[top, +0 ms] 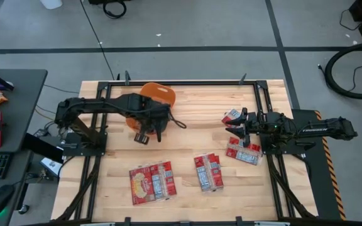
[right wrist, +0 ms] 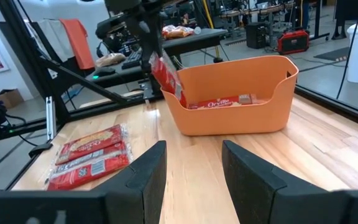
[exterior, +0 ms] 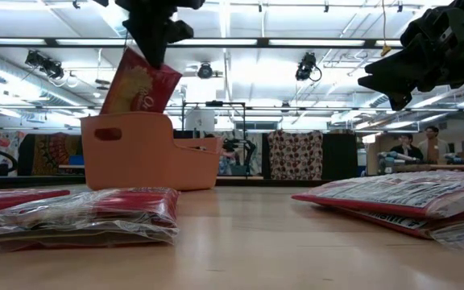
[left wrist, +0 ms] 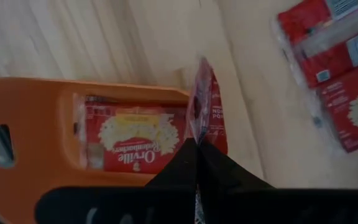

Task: Sort popcorn bags into baskets
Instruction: Stack the popcorn pack on top of the other popcorn into the orange bin

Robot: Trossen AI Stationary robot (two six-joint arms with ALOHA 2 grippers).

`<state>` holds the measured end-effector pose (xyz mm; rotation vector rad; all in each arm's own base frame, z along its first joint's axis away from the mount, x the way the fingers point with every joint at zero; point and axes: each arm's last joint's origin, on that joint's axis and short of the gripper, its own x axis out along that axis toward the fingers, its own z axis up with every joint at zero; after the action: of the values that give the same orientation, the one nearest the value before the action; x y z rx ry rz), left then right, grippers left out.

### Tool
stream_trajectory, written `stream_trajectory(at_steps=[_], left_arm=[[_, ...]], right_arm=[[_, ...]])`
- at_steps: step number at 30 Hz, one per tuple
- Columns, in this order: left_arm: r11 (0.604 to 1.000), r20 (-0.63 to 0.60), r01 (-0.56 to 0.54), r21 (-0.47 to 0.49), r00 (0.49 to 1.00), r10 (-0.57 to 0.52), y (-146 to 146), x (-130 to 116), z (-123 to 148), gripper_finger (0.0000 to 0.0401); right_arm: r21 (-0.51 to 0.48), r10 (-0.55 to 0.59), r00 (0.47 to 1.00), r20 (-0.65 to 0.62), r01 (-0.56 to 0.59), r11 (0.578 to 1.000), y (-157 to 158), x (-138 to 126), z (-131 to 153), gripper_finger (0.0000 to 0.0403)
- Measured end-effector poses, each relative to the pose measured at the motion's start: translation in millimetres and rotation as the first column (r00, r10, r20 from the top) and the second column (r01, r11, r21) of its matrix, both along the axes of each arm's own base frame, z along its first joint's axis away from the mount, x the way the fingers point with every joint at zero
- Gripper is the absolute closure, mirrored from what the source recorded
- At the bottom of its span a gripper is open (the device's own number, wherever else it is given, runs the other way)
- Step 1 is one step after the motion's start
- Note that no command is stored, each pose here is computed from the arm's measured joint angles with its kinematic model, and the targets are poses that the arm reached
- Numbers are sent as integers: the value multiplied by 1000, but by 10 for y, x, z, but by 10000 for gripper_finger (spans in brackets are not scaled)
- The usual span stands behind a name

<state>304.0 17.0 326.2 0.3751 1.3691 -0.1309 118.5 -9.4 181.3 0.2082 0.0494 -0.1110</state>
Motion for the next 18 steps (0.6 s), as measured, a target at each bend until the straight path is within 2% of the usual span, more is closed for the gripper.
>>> stream_trajectory(at_steps=[11, 14, 18], left_arm=[[990, 59, -112, -82, 991, 117, 436, -3, 11, 397], [977, 60, -187, -98, 979, 194, 574, -35, 10, 395], [948, 40, -265, -176, 960, 276, 726, -37, -44, 393]], right_arm=[[0, 2, 1000, 0, -2, 1000, 0, 0, 0, 243], [1, 1, 1000, 0, -1, 1000, 0, 0, 0, 243], [3, 2, 1000, 0, -2, 1000, 0, 0, 0, 243]])
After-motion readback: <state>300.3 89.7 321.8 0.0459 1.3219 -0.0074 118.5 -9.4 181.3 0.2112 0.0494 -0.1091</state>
